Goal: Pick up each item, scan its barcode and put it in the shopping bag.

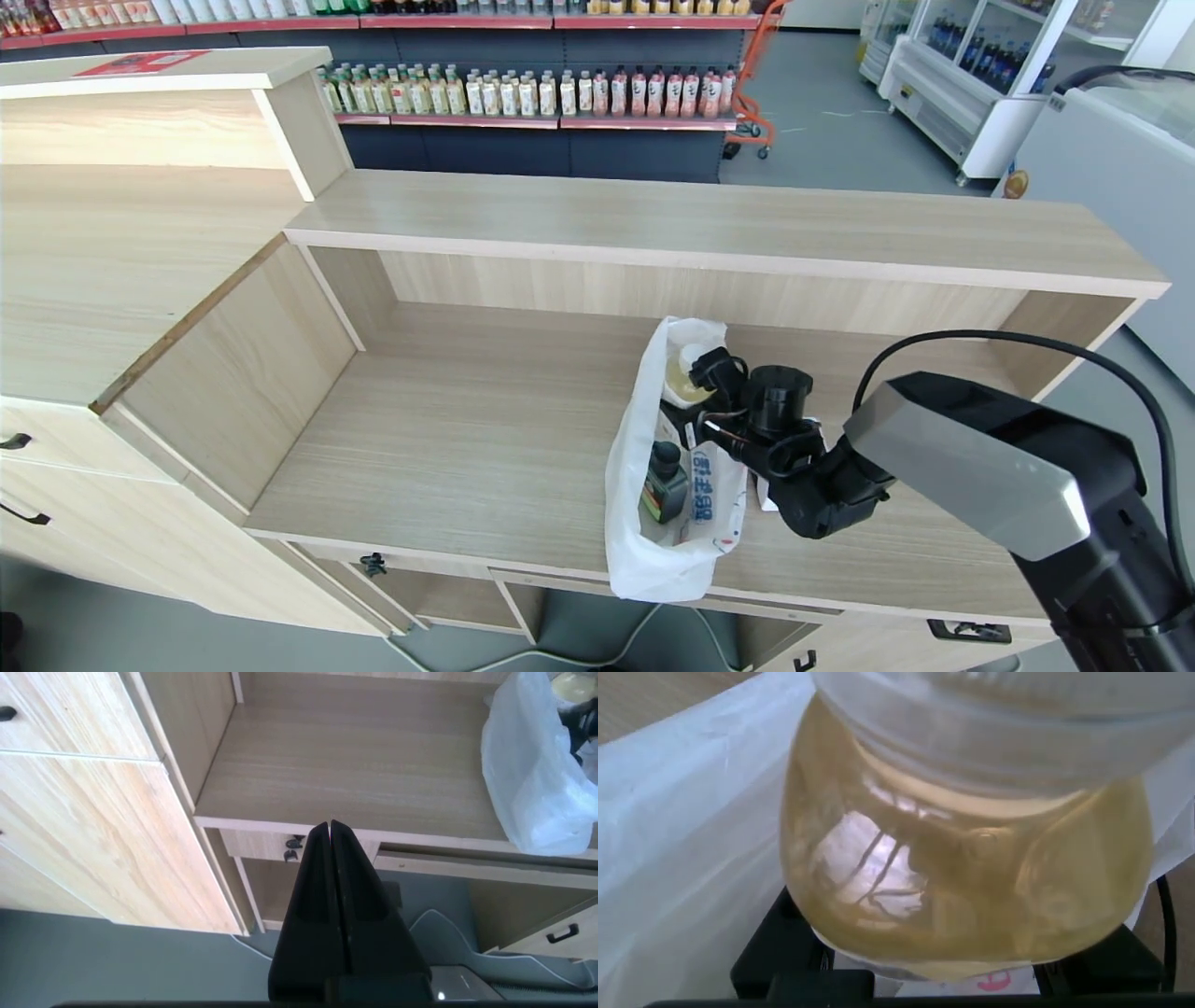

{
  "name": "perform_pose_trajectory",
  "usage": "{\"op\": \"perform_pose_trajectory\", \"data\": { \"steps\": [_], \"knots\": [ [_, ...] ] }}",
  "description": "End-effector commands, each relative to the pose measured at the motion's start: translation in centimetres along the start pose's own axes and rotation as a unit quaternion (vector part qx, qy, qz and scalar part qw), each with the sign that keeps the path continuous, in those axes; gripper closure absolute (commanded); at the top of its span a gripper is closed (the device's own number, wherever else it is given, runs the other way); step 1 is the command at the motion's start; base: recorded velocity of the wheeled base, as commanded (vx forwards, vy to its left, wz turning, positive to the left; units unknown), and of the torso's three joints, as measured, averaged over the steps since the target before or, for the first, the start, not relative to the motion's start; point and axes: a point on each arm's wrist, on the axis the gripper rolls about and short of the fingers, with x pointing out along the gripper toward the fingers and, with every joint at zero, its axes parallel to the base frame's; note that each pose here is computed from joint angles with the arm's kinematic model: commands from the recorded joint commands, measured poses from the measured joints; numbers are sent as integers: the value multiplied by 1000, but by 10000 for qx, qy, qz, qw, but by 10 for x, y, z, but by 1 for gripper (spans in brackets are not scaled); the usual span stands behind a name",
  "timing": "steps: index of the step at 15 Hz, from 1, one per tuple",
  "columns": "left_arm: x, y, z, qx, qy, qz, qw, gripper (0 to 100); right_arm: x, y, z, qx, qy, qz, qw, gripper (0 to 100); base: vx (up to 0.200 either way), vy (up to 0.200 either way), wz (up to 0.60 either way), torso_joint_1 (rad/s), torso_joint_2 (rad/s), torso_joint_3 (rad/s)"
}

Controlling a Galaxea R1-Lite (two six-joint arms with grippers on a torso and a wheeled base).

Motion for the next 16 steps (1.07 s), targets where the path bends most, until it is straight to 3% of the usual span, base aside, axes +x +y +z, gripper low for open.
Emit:
{"op": "perform_pose_trajectory", "data": {
  "steps": [1, 8, 9, 12, 16],
  "knots": [
    [0, 0, 0, 2, 0, -1, 10000, 100, 2, 2, -10, -9, 72, 13, 10000, 100, 0, 0, 0, 0, 0, 0],
    [0, 0, 0, 2, 0, -1, 10000, 100, 4, 0, -16, -27, 103, -18, 9999, 100, 0, 0, 0, 0, 0, 0],
    [0, 0, 0, -6, 0, -1, 10000, 100, 5, -1, -14, -22, 66, -27, 10000, 0, 0, 0, 0, 0, 0, 0],
    [0, 0, 0, 2, 0, -1, 10000, 100, 0, -10, 3, 7, -72, -108, 9999, 0, 0, 0, 0, 0, 0, 0],
    [0, 0, 0, 2, 0, -1, 10000, 100, -38, -25, 64, 462, -293, 166, 9984, 0, 0, 0, 0, 0, 0, 0]
  ]
}}
